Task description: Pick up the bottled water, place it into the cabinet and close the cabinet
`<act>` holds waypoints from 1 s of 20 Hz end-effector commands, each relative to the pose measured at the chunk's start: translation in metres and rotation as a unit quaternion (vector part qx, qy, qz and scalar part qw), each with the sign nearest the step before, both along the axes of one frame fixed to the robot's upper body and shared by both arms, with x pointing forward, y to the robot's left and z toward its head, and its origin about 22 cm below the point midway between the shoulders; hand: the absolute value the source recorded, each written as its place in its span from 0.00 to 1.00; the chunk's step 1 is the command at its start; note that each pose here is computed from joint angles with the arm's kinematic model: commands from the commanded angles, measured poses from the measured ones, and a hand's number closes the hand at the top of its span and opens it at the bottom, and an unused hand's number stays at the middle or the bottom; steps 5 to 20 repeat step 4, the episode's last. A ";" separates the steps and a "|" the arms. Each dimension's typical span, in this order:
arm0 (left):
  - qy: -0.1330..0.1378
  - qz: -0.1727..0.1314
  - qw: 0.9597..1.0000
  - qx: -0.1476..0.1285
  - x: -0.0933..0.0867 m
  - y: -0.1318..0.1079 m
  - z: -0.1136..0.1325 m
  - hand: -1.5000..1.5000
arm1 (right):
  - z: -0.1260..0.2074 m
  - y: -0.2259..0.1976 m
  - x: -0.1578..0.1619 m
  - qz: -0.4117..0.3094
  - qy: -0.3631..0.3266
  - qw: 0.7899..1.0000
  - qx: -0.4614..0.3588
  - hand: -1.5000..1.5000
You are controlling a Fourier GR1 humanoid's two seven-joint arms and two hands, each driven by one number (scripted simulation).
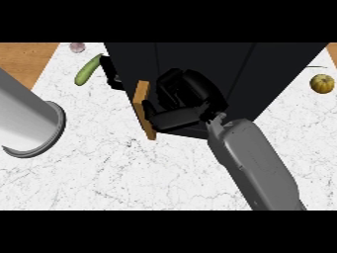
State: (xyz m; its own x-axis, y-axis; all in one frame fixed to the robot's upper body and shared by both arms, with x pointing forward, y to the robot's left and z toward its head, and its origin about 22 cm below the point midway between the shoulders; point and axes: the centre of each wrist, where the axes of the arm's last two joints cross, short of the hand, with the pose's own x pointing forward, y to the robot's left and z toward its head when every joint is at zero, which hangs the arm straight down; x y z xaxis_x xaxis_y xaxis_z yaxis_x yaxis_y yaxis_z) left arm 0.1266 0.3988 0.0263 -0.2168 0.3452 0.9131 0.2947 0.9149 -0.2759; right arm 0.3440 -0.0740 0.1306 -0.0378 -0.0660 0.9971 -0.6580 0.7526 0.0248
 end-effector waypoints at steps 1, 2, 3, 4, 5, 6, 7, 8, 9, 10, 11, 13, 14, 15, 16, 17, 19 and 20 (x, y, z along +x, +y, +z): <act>-0.024 -0.020 0.999 -0.021 0.005 -0.009 0.003 0.00 | 0.015 -0.006 0.043 -0.087 -0.011 0.996 -0.002 1.00; -0.024 -0.017 0.999 -0.018 0.005 -0.004 0.008 0.00 | 0.004 -0.015 0.044 -0.091 -0.006 0.996 -0.002 1.00; -0.023 -0.009 1.000 -0.014 0.003 0.003 -0.001 0.00 | 0.016 -0.007 0.047 -0.083 -0.010 0.997 0.000 1.00; -0.032 -0.012 0.999 -0.017 0.005 -0.009 -0.001 0.00 | 0.013 -0.009 0.048 -0.090 -0.008 0.996 -0.003 1.00; -0.032 -0.012 0.999 -0.017 0.005 -0.009 -0.001 0.00 | 0.013 -0.009 0.048 -0.090 -0.008 0.996 -0.003 1.00; -0.032 -0.012 0.999 -0.017 0.005 -0.009 -0.001 0.00 | 0.013 -0.009 0.048 -0.090 -0.008 0.996 -0.003 1.00; -0.032 -0.012 0.999 -0.017 0.005 -0.009 -0.001 0.00 | 0.013 -0.009 0.048 -0.090 -0.008 0.996 -0.003 1.00; -0.032 -0.012 0.999 -0.017 0.005 -0.009 -0.001 0.00 | 0.013 -0.009 0.048 -0.090 -0.008 0.996 -0.003 1.00; -0.032 -0.012 0.999 -0.017 0.005 -0.009 -0.001 0.00 | 0.013 -0.009 0.048 -0.090 -0.008 0.996 -0.003 1.00; -0.032 -0.012 0.999 -0.017 0.005 -0.009 -0.001 0.00 | 0.013 -0.009 0.048 -0.090 -0.008 0.996 -0.003 1.00; -0.032 -0.012 0.999 -0.017 0.005 -0.009 -0.001 0.00 | 0.013 -0.009 0.048 -0.090 -0.008 0.996 -0.003 1.00; -0.032 -0.012 0.999 -0.017 0.005 -0.009 -0.001 0.00 | 0.013 -0.009 0.048 -0.090 -0.008 0.996 -0.003 1.00; -0.032 -0.012 0.999 -0.017 0.005 -0.009 -0.001 0.00 | 0.013 -0.009 0.048 -0.090 -0.008 0.996 -0.003 1.00; -0.032 -0.012 0.999 -0.017 0.005 -0.009 -0.001 0.00 | 0.013 -0.009 0.048 -0.090 -0.008 0.996 -0.003 1.00; -0.032 -0.012 0.999 -0.017 0.005 -0.009 -0.001 0.00 | 0.013 -0.009 0.048 -0.090 -0.008 0.996 -0.003 1.00; -0.032 -0.012 0.999 -0.017 0.005 -0.009 -0.001 0.00 | 0.013 -0.009 0.048 -0.090 -0.008 0.996 -0.003 1.00; -0.032 -0.012 0.999 -0.017 0.005 -0.009 -0.001 0.00 | 0.013 -0.009 0.048 -0.090 -0.008 0.996 -0.003 1.00; -0.032 -0.012 0.999 -0.017 0.005 -0.009 -0.001 0.00 | 0.013 -0.009 0.048 -0.090 -0.008 0.996 -0.003 1.00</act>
